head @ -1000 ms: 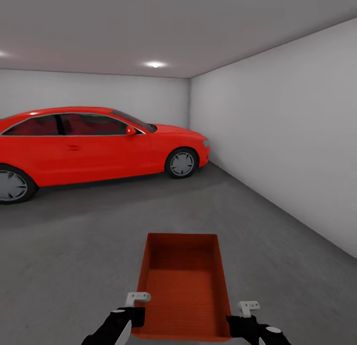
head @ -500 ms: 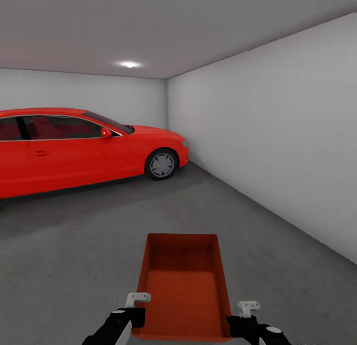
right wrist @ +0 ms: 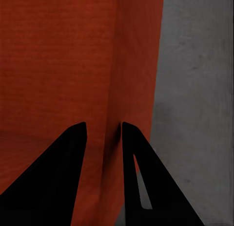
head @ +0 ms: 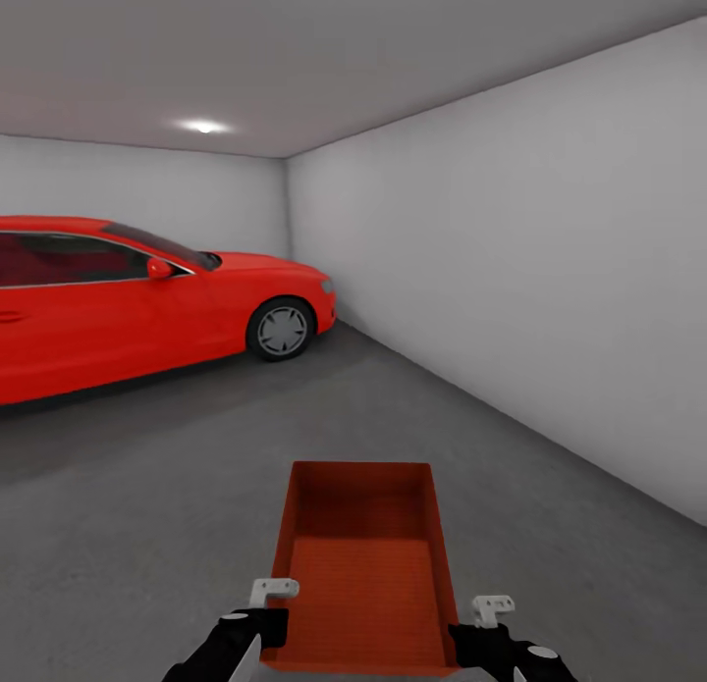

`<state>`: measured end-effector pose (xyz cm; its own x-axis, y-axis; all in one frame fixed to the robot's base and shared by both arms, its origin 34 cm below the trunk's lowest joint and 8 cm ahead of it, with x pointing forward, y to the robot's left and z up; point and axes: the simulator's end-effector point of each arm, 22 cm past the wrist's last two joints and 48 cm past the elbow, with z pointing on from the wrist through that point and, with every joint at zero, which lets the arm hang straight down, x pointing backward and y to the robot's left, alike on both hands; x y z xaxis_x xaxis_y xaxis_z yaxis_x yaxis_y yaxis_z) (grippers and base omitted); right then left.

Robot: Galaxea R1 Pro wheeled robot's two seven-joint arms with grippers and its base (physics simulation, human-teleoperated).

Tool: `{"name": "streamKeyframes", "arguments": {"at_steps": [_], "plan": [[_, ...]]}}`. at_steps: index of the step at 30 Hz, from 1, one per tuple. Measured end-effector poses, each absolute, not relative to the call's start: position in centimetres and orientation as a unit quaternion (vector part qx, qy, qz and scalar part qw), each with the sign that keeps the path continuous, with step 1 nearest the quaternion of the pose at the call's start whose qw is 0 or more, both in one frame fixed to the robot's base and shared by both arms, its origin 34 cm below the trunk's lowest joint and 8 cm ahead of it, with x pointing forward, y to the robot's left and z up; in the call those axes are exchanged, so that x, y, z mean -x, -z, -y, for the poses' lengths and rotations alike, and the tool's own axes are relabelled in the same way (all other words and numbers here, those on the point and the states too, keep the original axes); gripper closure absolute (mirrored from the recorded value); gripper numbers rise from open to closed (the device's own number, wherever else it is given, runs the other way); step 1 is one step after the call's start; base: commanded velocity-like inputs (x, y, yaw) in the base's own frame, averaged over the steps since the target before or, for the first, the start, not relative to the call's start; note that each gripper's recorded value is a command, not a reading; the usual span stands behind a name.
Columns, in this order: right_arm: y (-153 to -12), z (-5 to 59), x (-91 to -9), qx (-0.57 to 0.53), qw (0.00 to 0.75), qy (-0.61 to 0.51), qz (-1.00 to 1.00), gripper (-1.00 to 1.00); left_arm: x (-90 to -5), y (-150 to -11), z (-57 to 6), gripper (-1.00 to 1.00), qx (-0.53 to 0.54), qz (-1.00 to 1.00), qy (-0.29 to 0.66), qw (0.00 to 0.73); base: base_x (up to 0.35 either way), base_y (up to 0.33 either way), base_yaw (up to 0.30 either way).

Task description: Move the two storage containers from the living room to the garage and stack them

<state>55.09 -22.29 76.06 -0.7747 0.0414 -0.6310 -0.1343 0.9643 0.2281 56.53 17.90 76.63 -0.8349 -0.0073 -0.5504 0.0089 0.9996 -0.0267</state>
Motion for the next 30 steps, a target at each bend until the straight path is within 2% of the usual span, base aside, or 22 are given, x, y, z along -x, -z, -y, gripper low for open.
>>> {"name": "streamKeyframes", "arguments": {"at_steps": [23,30], "plan": [[-76.55,22.31,-55.36,0.026,0.340,-0.131,-0.931,1.00,-56.79,-77.13,-17.88,1.00,-0.001,-0.956,0.014,0.292,0.001,0.000,-0.280],[-76.69,22.30,-55.38,0.026,0.341,-0.131,-0.931,1.00,-56.80,-77.26,-17.90,1.00,0.000,-0.956,0.014,0.294,0.227,0.000,-0.280]]}}
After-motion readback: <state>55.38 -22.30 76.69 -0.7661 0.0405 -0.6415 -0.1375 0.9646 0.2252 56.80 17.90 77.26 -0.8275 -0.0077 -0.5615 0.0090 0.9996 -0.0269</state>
